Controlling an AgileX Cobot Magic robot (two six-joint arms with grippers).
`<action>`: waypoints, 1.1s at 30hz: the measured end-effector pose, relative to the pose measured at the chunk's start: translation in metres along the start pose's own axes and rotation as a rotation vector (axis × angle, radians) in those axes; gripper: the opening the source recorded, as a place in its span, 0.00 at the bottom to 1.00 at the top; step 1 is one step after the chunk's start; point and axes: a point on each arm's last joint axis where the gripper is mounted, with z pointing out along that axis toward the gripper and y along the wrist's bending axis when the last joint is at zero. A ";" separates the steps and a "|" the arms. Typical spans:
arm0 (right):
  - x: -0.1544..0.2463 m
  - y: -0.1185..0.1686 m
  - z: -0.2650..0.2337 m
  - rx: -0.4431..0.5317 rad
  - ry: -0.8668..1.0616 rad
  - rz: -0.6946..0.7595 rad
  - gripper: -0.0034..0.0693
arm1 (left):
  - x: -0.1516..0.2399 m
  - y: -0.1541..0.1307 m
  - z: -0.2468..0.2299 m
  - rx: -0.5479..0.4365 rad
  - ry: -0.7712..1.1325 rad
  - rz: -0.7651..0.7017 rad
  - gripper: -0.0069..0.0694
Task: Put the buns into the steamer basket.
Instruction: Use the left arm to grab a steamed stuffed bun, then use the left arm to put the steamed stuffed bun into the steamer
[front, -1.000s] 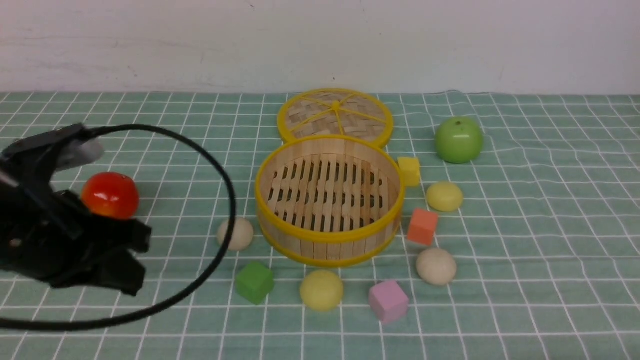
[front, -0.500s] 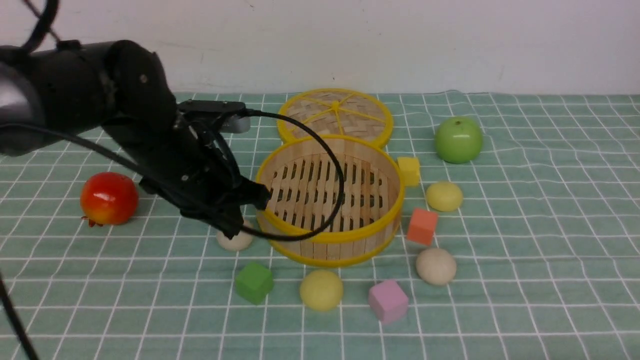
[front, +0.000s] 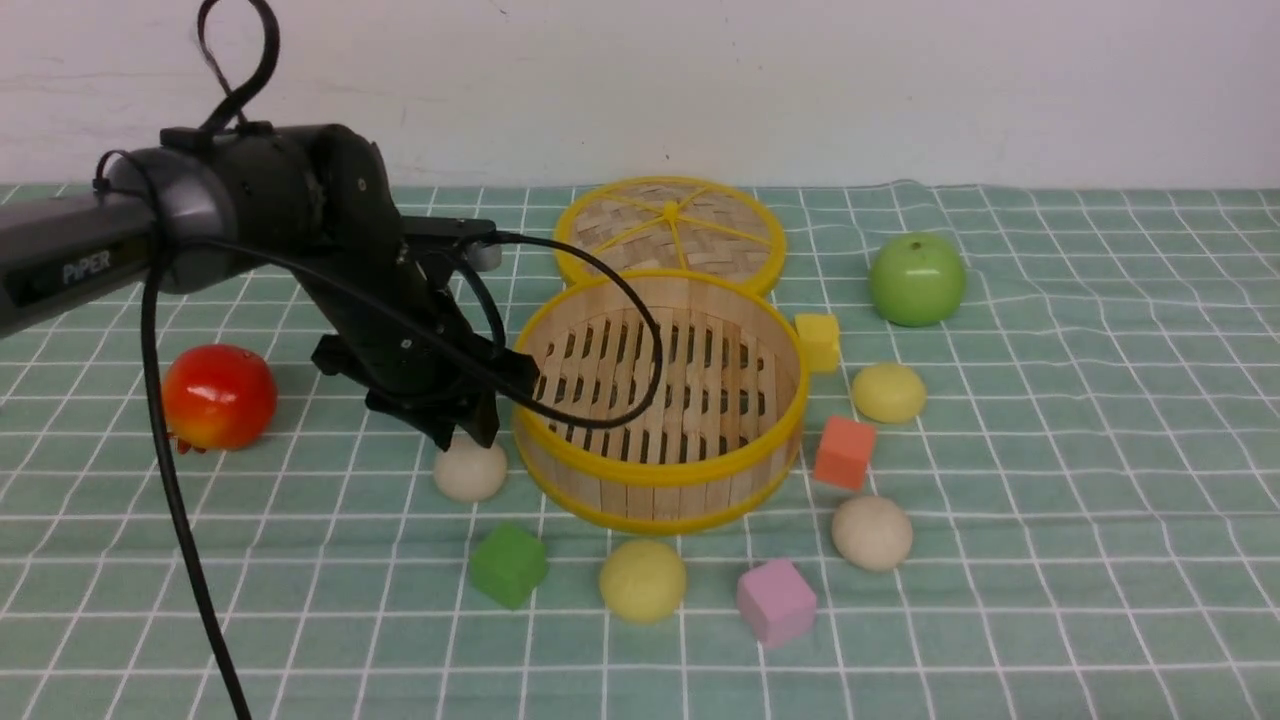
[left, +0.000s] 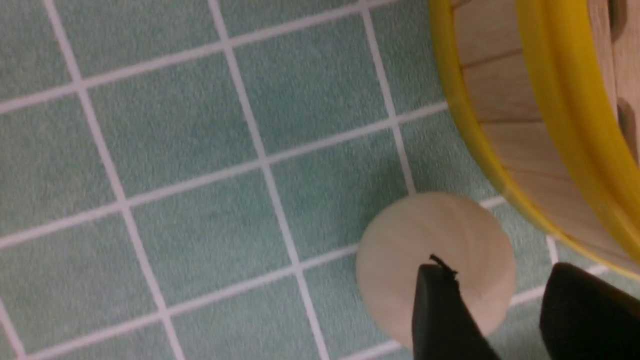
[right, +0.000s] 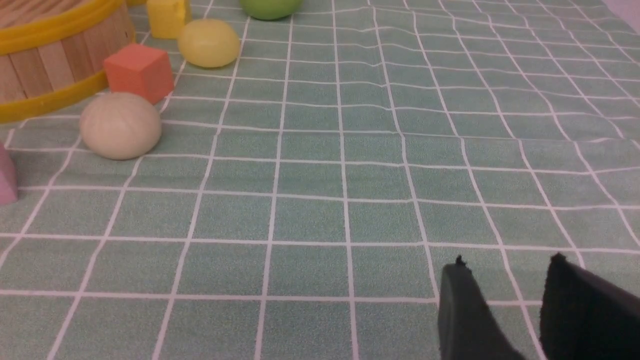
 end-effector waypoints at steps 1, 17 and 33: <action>0.000 0.000 0.000 0.000 0.000 0.000 0.38 | -0.001 0.000 0.001 -0.002 -0.006 0.001 0.48; 0.000 0.000 0.000 0.000 0.000 0.000 0.38 | 0.005 0.003 0.023 -0.004 0.063 -0.004 0.31; 0.000 0.000 0.000 0.000 0.000 0.000 0.38 | -0.010 -0.050 -0.076 0.065 -0.205 0.176 0.08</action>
